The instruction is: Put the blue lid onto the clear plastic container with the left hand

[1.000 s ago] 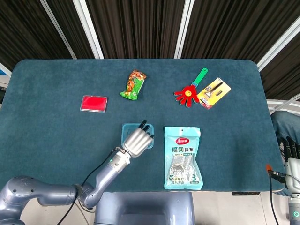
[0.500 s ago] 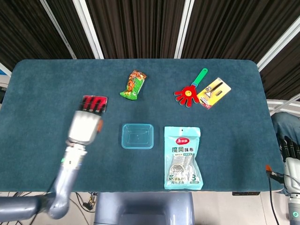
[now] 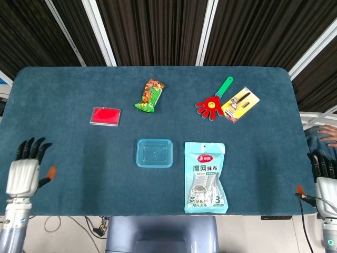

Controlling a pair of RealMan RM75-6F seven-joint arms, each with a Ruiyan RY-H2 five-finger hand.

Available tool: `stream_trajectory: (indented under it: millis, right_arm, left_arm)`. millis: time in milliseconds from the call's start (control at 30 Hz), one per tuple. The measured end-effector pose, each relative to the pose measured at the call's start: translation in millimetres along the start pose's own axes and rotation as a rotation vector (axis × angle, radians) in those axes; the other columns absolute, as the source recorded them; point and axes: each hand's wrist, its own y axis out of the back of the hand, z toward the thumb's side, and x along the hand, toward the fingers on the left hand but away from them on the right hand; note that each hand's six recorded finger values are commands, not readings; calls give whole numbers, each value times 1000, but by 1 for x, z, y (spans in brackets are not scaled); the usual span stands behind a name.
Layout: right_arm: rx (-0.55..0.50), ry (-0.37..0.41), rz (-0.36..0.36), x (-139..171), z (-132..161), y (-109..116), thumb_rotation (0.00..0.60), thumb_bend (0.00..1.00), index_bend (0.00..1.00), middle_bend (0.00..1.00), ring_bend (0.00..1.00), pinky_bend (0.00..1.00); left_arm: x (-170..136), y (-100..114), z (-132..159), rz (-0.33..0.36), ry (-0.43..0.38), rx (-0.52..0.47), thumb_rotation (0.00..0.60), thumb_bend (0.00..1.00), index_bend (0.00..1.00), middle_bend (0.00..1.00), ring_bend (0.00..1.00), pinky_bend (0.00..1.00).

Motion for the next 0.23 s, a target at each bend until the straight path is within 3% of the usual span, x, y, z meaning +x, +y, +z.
stream_trajectory:
  millis: [133, 233]
  right_arm:
    - [10, 18, 2, 1, 2, 0, 600, 338, 0, 15, 0, 0]
    - [13, 24, 7, 2, 2, -1, 600, 339, 0, 15, 0, 0]
  left_arm:
    - [-12, -5, -20, -38, 26, -72, 600, 349, 182, 79, 0, 44]
    - [-17, -1, -29, -31, 22, -82, 600, 349, 183, 79, 0, 44]
